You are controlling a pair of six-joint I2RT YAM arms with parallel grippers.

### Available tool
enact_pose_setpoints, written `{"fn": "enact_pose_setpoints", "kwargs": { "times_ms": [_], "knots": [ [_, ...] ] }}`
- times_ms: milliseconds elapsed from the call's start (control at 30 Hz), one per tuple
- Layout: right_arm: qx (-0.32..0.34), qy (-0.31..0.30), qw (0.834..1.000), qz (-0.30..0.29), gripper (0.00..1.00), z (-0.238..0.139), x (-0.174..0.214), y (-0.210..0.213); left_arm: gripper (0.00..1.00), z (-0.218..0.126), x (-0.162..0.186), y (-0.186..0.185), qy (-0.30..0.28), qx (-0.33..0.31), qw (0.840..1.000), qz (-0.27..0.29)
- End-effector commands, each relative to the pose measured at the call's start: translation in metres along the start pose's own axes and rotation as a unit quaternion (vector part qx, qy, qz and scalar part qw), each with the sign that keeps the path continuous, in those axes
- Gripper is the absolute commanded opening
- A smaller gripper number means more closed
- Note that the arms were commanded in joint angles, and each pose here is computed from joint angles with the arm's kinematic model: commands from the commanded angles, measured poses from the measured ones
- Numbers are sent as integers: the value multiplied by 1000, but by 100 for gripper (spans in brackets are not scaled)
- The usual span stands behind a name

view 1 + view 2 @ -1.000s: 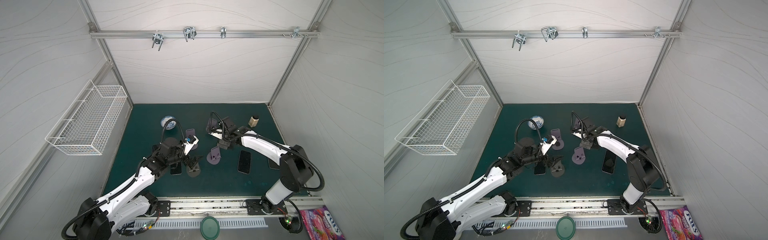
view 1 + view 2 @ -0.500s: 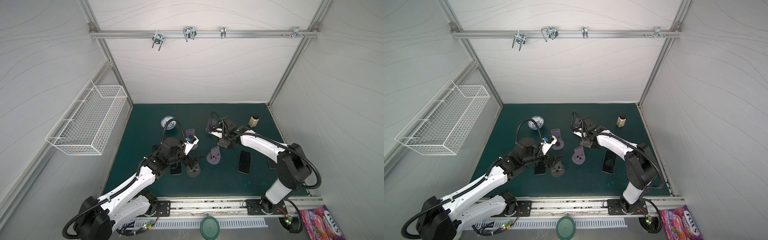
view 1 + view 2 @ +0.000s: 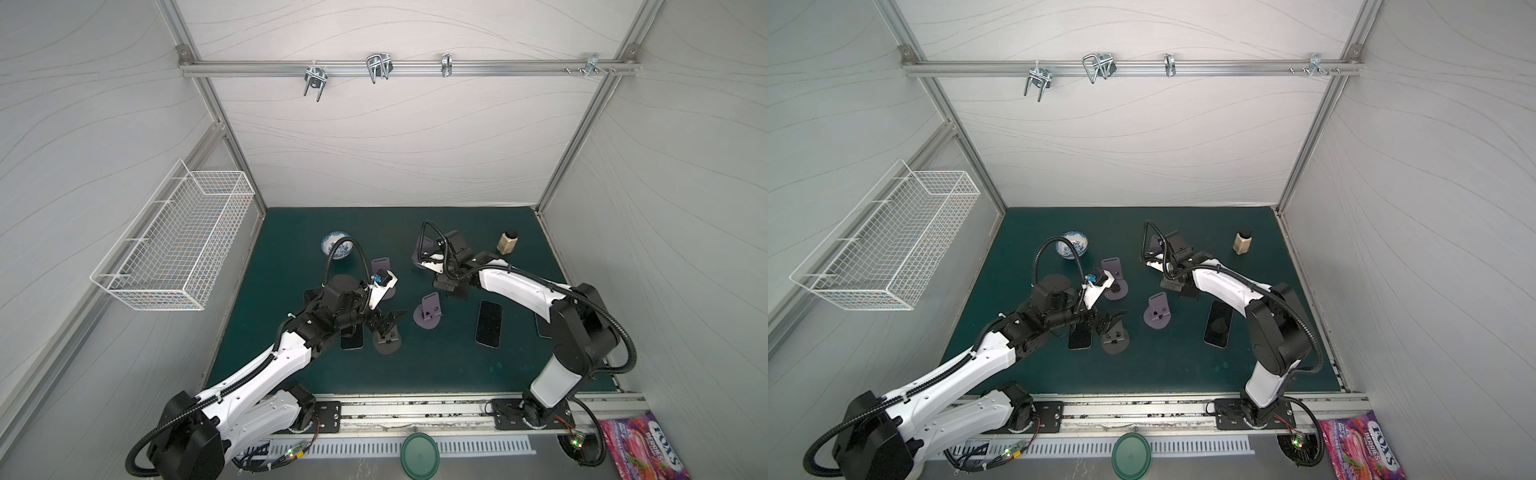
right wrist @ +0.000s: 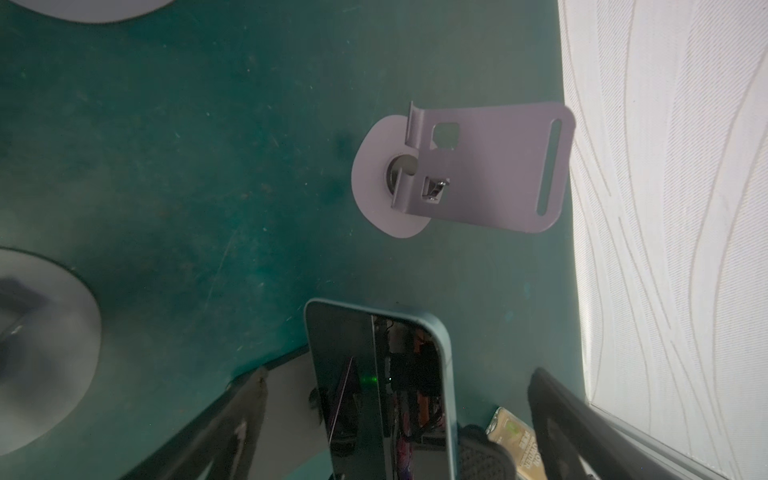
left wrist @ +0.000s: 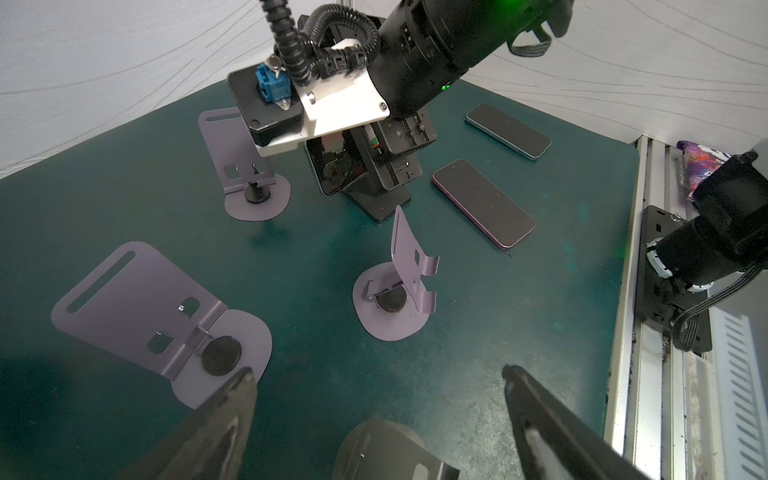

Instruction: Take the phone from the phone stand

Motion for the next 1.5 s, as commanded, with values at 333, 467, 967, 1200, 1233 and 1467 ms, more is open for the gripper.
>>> {"fn": "enact_pose_setpoints", "kwargs": {
  "times_ms": [333, 467, 967, 1200, 1233, 1467],
  "knots": [
    [18, 3, 999, -39, 99, 21, -4, 11, 94, -2, -13, 0, -27, -14, 999, 12],
    [20, 1, 999, -39, 99, 21, -6, 14, 94, -3, -13, 0, -27, -14, 999, 11],
    [50, 15, 998, -42, 99, 27, -8, 12, 94, -3, -12, 2, -23, -27, 999, 7],
    [51, 16, 998, -43, 99, 29, -9, 14, 94, -3, -12, 2, -23, -27, 999, 6],
    [52, 18, 998, -42, 99, 30, -9, 15, 94, -3, -12, 2, -23, -27, 999, 6],
    [62, 18, 997, -37, 99, 34, -10, 21, 94, -3, -12, 2, -23, -27, 999, 4]
  ]
}}
Point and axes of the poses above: each gripper's point midway between its finger pads, its own z axis out along the fingers, its own y axis along the line the jaws close on, x = y × z, the point moved 10 cm from there along -z, back along the fingers, and after that the axes turned 8 degrees about -z, right-handed, at the moved point
